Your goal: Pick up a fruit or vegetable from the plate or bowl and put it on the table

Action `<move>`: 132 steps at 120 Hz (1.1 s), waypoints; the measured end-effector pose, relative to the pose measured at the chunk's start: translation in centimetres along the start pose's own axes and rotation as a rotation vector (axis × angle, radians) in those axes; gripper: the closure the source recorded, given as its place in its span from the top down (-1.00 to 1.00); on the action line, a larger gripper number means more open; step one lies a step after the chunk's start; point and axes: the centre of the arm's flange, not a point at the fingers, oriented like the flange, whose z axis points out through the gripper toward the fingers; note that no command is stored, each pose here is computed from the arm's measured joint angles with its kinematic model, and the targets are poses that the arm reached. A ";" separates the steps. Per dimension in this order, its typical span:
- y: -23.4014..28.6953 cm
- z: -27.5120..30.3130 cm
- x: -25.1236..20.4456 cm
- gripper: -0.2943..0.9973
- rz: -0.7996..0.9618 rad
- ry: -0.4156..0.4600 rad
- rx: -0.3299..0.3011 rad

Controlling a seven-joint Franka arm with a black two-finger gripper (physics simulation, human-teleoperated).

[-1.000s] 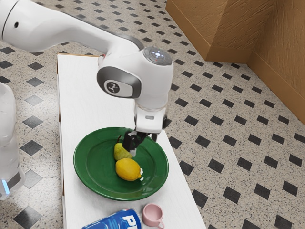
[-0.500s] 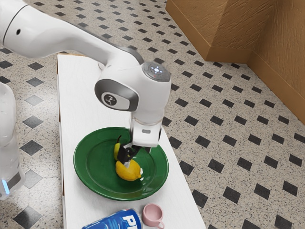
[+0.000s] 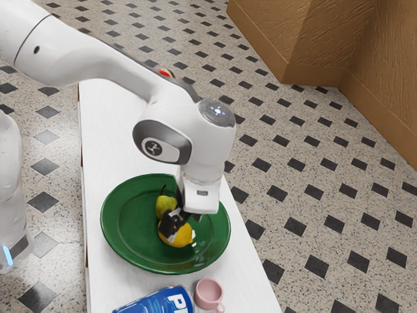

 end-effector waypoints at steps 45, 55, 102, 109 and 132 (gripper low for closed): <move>0.1 1.5 -0.5 0.54 -0.050 -0.046 -0.032; 0.1 1.7 -0.6 0.54 -0.058 -0.053 -0.035; 0.1 1.4 -0.7 -0.09 -0.111 -0.068 -0.023; 0.1 0.4 -0.5 -0.10 -0.118 -0.066 -0.017; 0.1 -3.7 0.3 -0.09 -0.133 -0.059 0.012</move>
